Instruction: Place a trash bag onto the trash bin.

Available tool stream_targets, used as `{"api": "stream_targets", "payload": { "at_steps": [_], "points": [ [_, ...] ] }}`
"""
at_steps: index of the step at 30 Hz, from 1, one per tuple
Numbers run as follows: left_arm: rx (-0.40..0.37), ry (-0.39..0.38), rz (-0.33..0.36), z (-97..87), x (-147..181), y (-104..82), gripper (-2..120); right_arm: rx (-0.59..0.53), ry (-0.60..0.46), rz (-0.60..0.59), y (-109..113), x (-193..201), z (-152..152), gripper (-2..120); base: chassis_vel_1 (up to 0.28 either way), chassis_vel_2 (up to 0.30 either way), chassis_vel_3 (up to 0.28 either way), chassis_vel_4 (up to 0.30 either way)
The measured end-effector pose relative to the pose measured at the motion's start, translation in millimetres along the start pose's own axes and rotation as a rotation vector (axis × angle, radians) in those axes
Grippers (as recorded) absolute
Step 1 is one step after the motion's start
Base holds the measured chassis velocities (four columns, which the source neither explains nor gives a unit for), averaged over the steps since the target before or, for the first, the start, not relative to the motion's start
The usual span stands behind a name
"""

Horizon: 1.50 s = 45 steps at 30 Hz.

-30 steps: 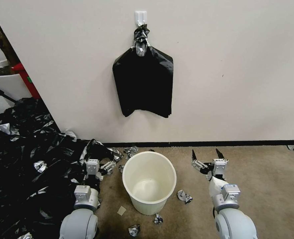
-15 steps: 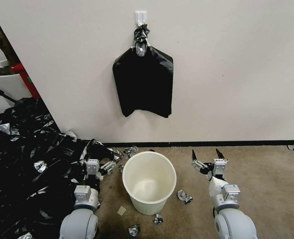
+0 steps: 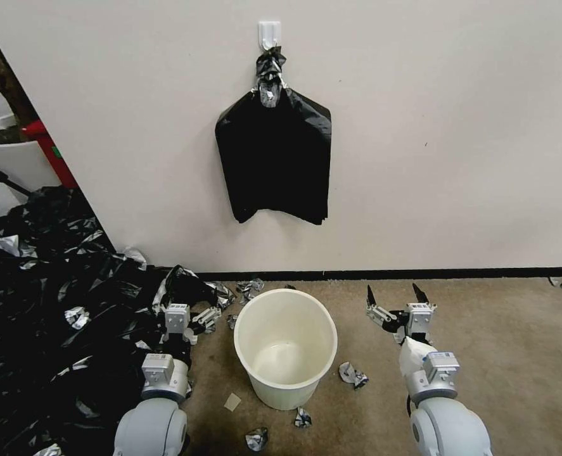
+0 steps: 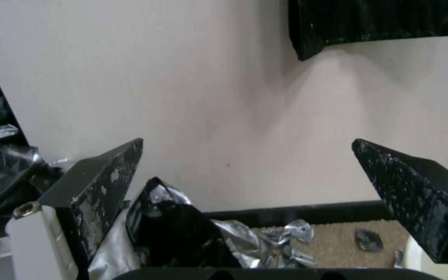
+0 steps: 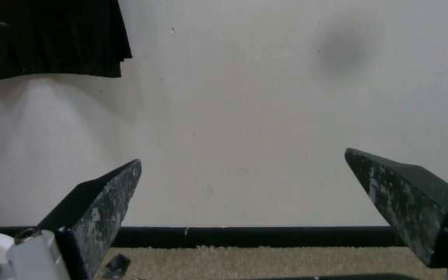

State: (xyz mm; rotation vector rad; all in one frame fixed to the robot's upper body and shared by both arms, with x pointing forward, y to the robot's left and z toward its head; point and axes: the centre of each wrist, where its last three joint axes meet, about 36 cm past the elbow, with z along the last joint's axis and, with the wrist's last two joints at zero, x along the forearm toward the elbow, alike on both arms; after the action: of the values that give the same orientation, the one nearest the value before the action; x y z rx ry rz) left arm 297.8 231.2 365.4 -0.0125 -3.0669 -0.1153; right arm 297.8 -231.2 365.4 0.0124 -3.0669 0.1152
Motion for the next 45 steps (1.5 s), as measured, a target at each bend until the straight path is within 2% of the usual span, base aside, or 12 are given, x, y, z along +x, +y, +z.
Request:
{"api": "stream_targets", "payload": {
  "at_steps": [28, 30, 32, 34, 38, 39, 40, 43, 45],
  "points": [
    [0.011, -0.006, -0.012, -0.1, 0, -2.5, 100, -0.005, -0.01, 0.016, -1, 2, -2, 100, 0.0, 0.0, 0.0, 0.0],
    [0.063, -0.051, -0.065, -5.1, 2, -12.8, 100, -0.031, -0.076, 0.092, -6, 13, -16, 100, 0.0, 0.0, 0.0, 0.0],
    [0.067, -0.054, -0.069, -5.4, 2, -13.5, 100, -0.034, -0.08, 0.097, -7, 14, -17, 100, 0.0, 0.0, 0.0, 0.0],
    [0.13, -0.093, -0.129, -10.4, 5, -24.4, 100, -0.072, -0.14, 0.169, -10, 25, -31, 100, 0.0, 0.0, 0.0, 0.0],
    [0.184, -0.121, -0.179, -14.4, 8, -32.7, 100, -0.109, -0.191, 0.223, -13, 34, -43, 100, 0.0, 0.0, 0.0, 0.0],
    [0.153, -0.154, -0.16, -15.1, 8, -29.1, 100, -0.087, -0.24, 0.19, -14, 32, -43, 100, 0.0, 0.0, 0.0, 0.0],
    [0.153, -0.154, -0.16, -15.1, 8, -29.1, 100, -0.087, -0.24, 0.19, -14, 32, -43, 100, 0.0, 0.0, 0.0, 0.0],
    [0.041, -0.256, -0.087, -19.5, 8, -16.4, 100, -0.043, -0.311, 0.108, -14, 26, -37, 100, 0.0, 0.0, 0.0, 0.0],
    [0.036, -0.259, -0.084, -19.5, 8, -15.8, 100, -0.038, -0.318, 0.094, -14, 24, -36, 100, 0.0, 0.0, 0.0, 0.0]
  ]
}}
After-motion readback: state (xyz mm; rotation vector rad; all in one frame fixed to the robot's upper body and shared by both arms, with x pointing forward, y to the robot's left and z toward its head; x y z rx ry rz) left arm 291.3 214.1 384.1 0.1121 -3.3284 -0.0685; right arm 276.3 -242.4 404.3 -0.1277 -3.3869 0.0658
